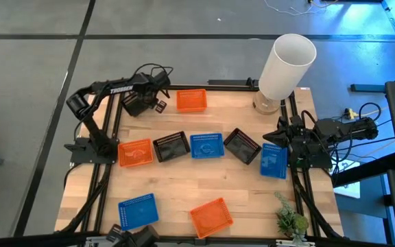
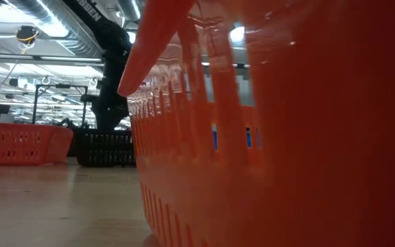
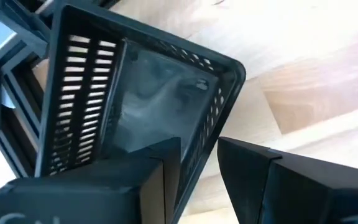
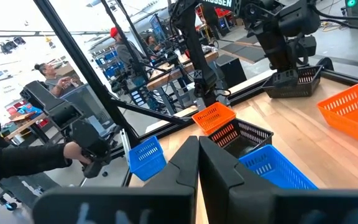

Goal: Stack baskets by color
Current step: Stack the top black bin on top of the bottom left black bin

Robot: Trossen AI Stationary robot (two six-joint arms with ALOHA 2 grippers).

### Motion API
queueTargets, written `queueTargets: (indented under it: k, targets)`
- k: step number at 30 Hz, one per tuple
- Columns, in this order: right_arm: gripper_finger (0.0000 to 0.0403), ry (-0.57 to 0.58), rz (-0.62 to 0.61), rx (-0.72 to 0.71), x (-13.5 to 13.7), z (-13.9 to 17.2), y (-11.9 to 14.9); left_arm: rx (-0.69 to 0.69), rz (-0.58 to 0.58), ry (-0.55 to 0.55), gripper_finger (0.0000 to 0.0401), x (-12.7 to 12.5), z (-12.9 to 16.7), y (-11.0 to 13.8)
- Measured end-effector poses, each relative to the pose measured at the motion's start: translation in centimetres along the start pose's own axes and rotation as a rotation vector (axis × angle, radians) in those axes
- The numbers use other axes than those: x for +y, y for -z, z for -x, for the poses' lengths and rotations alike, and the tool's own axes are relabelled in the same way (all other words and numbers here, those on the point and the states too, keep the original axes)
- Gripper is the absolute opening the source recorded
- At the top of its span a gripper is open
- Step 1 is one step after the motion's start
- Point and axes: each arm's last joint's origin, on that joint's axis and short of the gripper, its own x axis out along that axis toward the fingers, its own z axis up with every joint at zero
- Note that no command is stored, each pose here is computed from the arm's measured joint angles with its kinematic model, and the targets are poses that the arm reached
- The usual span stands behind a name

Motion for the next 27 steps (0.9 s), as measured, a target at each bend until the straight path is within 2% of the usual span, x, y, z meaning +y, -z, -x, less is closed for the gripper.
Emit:
queueTargets:
  k: [7,17,20,23,27]
  targets:
    - [0.0012,-0.008,-0.005,-0.015,0.1,0.0,-0.1,0.013,0.010,-0.005,0.0098,0.2,-0.9,-0.3]
    - [0.0012,-0.011,-0.006,-0.019,0.1,0.0,-0.2,0.097,-0.094,0.036,0.0095,-1.0,-3.4,-0.3]
    - [0.0012,-0.011,-0.006,-0.019,0.1,0.0,-0.2,0.095,-0.114,0.031,0.0067,-1.3,-3.4,-0.2]
    - [0.0012,-0.011,-0.006,-0.019,0.1,0.0,-0.2,0.091,-0.132,0.029,0.0015,-1.6,-3.3,-0.1]
    - [0.0012,-0.011,-0.006,-0.019,0.1,0.0,-0.2,0.101,-0.145,0.028,0.0002,-1.8,-2.6,0.3]
